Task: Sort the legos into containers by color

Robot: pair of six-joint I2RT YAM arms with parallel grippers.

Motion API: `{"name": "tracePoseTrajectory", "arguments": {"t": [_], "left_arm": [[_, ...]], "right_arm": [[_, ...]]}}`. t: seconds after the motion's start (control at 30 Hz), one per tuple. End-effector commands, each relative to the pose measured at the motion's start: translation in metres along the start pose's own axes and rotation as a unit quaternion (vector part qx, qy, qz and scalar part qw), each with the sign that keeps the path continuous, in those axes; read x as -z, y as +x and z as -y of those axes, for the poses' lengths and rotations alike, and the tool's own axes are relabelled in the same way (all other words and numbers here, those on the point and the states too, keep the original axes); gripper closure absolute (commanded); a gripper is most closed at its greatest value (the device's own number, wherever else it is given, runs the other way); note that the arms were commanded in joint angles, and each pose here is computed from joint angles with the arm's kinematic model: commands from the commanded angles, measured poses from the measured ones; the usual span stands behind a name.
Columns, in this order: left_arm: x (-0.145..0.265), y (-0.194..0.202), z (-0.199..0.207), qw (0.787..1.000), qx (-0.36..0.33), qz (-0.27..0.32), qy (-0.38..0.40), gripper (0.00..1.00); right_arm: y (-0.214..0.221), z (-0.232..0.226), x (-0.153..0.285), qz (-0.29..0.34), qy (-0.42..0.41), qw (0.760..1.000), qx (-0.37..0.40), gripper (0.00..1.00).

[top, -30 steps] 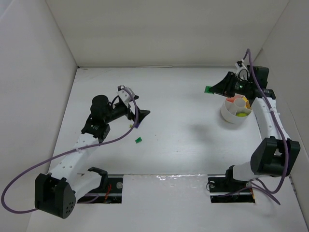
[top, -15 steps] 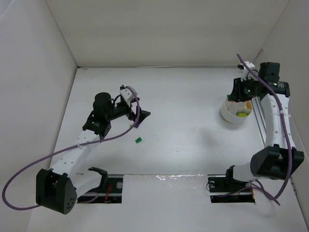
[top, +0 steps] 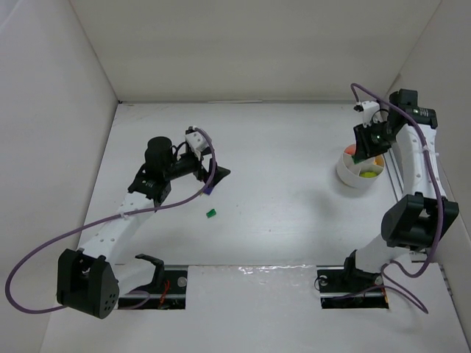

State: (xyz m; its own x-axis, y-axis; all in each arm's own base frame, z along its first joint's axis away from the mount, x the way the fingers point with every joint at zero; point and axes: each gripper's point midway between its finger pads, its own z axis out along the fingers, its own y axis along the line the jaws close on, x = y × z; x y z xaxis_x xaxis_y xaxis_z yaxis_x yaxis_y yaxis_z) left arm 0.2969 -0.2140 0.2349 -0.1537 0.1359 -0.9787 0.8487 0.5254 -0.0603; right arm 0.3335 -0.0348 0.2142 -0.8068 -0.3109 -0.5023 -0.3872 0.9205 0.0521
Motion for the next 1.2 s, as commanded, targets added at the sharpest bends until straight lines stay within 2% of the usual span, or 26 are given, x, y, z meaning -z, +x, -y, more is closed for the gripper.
{"name": "tracePoseTrajectory", "arguments": {"t": [0.0, 0.47, 0.67, 1.17], "left_arm": [[0.003, -0.026, 0.001, 0.999, -0.032, 0.025, 0.007, 0.01], [0.0, -0.022, -0.005, 1.0, -0.026, 0.017, -0.003, 0.01], [-0.002, -0.024, -0.021, 0.999, 0.001, 0.013, -0.045, 0.01], [-0.002, -0.02, -0.029, 0.998, 0.006, -0.001, -0.067, 0.01]], "right_arm": [[0.003, 0.006, 0.005, -0.018, 0.007, 1.0, 0.011, 0.97], [-0.002, 0.014, -0.014, -0.035, 0.023, 0.999, 0.026, 0.98], [-0.014, 0.011, -0.028, -0.045, 0.03, 0.997, 0.052, 0.98], [-0.022, 0.031, -0.042, -0.071, 0.098, 0.991, 0.055, 0.98]]}}
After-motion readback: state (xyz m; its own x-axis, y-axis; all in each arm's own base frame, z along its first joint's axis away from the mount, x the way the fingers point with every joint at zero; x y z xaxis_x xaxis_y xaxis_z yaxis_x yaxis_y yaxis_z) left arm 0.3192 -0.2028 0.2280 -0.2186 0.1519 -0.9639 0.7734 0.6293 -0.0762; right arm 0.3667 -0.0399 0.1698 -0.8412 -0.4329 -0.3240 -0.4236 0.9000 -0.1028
